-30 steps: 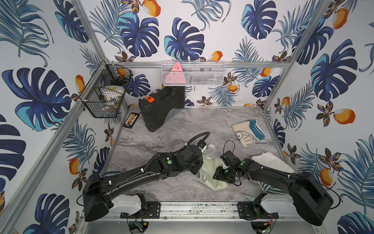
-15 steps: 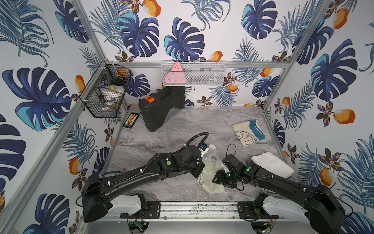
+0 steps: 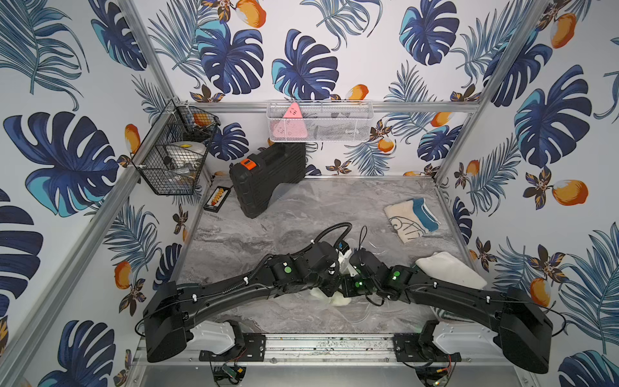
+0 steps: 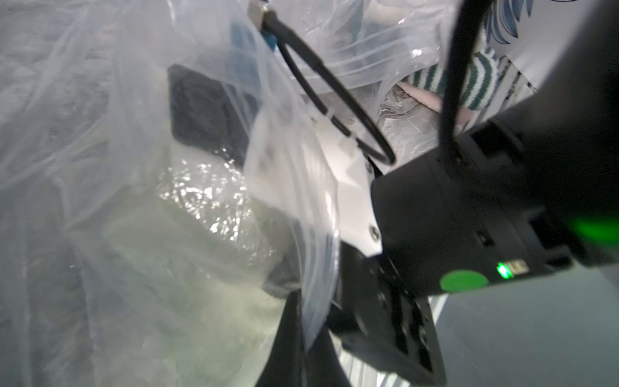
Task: Place the folded towel into the vacuum bag
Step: Place the towel in the vacuum bag.
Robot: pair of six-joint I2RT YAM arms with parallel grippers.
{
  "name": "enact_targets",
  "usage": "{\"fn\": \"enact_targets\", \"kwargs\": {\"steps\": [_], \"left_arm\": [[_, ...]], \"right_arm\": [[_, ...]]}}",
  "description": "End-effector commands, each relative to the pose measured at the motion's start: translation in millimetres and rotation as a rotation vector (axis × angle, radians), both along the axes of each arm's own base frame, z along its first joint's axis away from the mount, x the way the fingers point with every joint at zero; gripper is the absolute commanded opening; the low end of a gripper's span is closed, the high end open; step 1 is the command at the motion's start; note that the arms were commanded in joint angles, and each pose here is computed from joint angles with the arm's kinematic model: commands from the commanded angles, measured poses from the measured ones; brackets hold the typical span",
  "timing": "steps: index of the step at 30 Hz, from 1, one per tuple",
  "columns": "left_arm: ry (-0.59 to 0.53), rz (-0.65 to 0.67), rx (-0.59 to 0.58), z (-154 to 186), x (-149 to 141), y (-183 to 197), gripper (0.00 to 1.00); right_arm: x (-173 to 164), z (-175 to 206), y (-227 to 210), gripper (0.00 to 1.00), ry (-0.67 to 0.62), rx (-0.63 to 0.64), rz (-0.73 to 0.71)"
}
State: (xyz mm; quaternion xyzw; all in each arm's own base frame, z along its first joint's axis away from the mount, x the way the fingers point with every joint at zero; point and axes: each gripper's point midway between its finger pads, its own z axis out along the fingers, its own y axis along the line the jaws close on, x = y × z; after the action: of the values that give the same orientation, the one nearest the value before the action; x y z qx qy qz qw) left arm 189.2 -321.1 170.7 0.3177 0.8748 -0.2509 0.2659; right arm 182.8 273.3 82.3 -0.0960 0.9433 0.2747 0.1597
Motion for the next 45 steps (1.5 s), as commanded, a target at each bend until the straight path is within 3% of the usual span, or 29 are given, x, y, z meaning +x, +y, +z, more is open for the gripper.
{"fn": "enact_targets", "kwargs": {"steps": [1, 2, 4, 6, 9, 12, 15, 17, 20, 23, 25, 28, 32, 37, 45], "left_arm": [[0.000, -0.027, -0.025, 0, -4, -4, 0.00], [0.007, -0.025, -0.026, -4, -5, -3, 0.00], [0.023, -0.021, -0.020, -12, -6, -3, 0.00], [0.038, -0.016, -0.023, -17, -7, -3, 0.00], [0.049, -0.014, -0.038, -20, -9, -4, 0.00], [0.042, -0.017, -0.022, -24, -9, -3, 0.00], [0.039, -0.023, -0.014, -25, -9, -2, 0.00], [0.026, -0.015, -0.006, -24, -7, 1, 0.00], [0.011, -0.009, 0.007, -23, -6, 4, 0.00], [0.001, -0.012, 0.002, -21, -5, 4, 0.00], [-0.001, -0.018, -0.015, -16, -3, -2, 0.00], [0.002, -0.028, -0.061, -6, -2, -14, 0.00], [-0.012, -0.025, -0.082, 2, 1, -21, 0.00], [-0.007, -0.040, -0.080, 3, 2, -28, 0.00], [-0.017, -0.049, -0.038, -4, -1, -17, 0.00]], "right_arm": [[26, -17, -13, 0.25, -0.021, -0.064, -0.052], [31, -25, -24, 0.40, -0.003, -0.113, -0.079], [33, -29, -45, 0.57, 0.010, -0.217, -0.109], [25, -21, -64, 0.65, 0.026, -0.280, -0.135], [6, -6, -87, 0.74, 0.078, -0.277, -0.166], [-7, -1, -111, 0.77, 0.139, -0.266, -0.245], [-4, -3, -169, 0.78, 0.140, -0.430, -0.475], [-3, 4, -192, 0.77, 0.107, -0.474, -0.592], [-5, 11, -198, 0.75, 0.074, -0.442, -0.637], [-13, 7, -199, 0.67, 0.110, -0.475, -0.606], [-17, 6, -172, 0.55, 0.127, -0.374, -0.531], [-27, 12, -134, 0.50, 0.143, -0.215, -0.490], [-37, 13, -95, 0.64, 0.201, -0.094, -0.491], [-28, -15, -61, 0.72, 0.307, 0.080, -0.575], [-4, -37, -43, 0.72, 0.275, 0.267, -0.708]]}}
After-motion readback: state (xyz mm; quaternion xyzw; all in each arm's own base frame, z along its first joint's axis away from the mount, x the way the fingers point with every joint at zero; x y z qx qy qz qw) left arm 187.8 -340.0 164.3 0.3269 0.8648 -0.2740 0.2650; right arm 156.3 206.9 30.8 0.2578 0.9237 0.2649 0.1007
